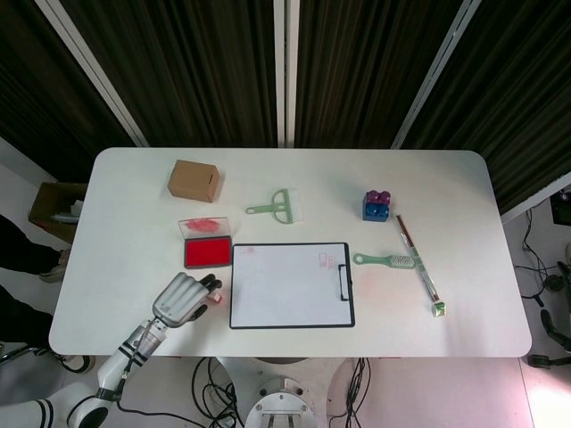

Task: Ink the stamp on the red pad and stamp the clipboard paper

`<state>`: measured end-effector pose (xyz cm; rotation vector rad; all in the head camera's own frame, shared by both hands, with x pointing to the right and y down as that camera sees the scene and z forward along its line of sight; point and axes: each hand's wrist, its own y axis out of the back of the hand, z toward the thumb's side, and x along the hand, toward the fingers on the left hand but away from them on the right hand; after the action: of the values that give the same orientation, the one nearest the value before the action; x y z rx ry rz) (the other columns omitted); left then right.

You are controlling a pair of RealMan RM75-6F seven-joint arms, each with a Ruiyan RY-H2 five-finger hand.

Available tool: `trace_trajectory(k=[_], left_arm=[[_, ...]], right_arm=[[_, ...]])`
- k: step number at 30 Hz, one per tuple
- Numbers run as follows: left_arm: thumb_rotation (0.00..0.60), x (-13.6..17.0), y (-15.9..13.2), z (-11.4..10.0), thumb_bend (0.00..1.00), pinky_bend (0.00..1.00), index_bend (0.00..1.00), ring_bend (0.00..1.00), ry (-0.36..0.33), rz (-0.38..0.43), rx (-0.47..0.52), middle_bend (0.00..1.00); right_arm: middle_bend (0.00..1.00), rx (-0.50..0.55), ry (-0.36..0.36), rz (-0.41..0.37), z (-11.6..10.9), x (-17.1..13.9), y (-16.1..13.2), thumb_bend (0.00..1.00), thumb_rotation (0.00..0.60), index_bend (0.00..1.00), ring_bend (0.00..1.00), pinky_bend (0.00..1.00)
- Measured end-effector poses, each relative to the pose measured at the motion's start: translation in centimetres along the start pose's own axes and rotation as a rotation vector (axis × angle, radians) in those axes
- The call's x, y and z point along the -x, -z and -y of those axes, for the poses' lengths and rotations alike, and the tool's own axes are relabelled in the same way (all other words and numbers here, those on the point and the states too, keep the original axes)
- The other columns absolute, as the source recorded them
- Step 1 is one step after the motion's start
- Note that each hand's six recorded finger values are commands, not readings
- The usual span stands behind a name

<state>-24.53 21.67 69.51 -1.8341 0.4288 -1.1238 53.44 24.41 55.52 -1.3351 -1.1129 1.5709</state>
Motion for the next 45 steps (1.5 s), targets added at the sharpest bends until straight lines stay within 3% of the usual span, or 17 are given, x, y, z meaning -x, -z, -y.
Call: trace_trajectory(k=[27,45], left_arm=[[0.600,-1.5,-0.1,1.0,0.34,1.00,0.44,0.94,0.030,0.010,-0.028,0.47],[0.600,-1.8,0.1,0.9,0.35,1.00,0.52,0.95,0.007,0.014,-0.007,0.54]], right_arm=[[0.00,0.001,-0.018,0.047,0.6,-0.1,1.2,0.27,0.600,0.00,0.00,0.00],[0.00,-0.006,-0.040,0.048,0.9,-0.1,1.2,0.27,0.600,0.00,0.00,0.00]])
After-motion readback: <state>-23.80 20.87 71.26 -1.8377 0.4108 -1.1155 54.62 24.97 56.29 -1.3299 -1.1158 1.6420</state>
